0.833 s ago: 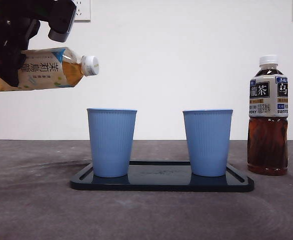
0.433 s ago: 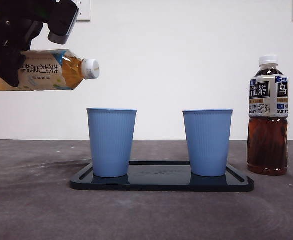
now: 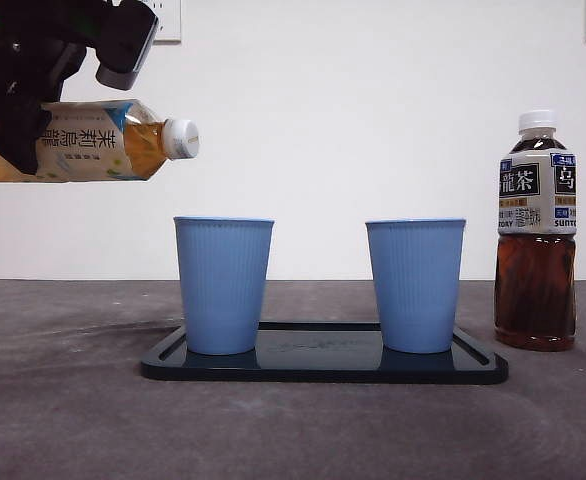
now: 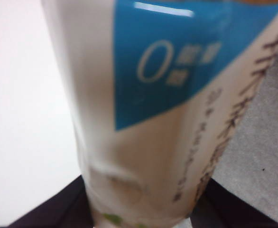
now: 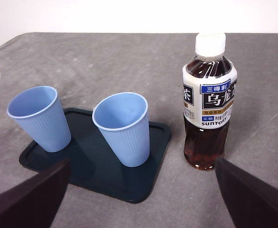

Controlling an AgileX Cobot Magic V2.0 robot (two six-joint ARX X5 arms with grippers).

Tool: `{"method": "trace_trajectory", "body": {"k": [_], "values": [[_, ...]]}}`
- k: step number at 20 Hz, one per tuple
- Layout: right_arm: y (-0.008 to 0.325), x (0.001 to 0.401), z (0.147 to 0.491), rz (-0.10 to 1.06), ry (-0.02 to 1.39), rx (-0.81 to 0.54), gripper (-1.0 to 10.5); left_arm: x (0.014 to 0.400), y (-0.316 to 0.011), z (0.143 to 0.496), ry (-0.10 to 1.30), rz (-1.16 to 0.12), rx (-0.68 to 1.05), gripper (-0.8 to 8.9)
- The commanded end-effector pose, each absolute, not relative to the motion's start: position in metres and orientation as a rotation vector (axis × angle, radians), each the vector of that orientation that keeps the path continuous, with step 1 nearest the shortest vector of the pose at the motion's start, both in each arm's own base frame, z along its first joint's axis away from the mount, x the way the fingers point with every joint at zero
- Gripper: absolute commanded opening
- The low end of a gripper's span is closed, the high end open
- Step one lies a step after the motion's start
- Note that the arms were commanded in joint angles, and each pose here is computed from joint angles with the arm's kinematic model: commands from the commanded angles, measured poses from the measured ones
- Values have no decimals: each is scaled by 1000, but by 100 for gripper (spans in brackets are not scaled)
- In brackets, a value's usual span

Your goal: Pour the drink into the cup

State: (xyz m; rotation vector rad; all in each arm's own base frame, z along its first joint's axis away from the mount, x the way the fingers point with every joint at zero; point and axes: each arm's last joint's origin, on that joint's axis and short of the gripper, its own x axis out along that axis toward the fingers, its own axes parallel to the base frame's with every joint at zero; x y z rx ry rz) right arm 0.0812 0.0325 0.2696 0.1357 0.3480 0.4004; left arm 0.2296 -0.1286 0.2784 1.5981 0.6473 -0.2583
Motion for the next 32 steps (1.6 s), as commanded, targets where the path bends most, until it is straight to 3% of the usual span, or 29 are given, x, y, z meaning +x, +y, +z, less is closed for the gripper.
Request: {"method": "trace_trajectory", "body": {"k": [1, 4, 8, 23, 32], "values": [[33, 80, 275, 413, 327, 130, 486, 234, -133, 292, 593, -209, 1568, 182], [33, 80, 275, 413, 327, 130, 486, 234, -134, 293, 592, -196, 1530, 182], [33, 80, 275, 412, 327, 130, 485, 234, -133, 294, 584, -138, 1349, 182], [33, 80, 274, 408, 332, 129, 486, 211, -93, 338, 436, -223, 216, 183], [33, 80, 274, 408, 335, 129, 486, 206, -73, 320, 274, -210, -77, 182]]}}
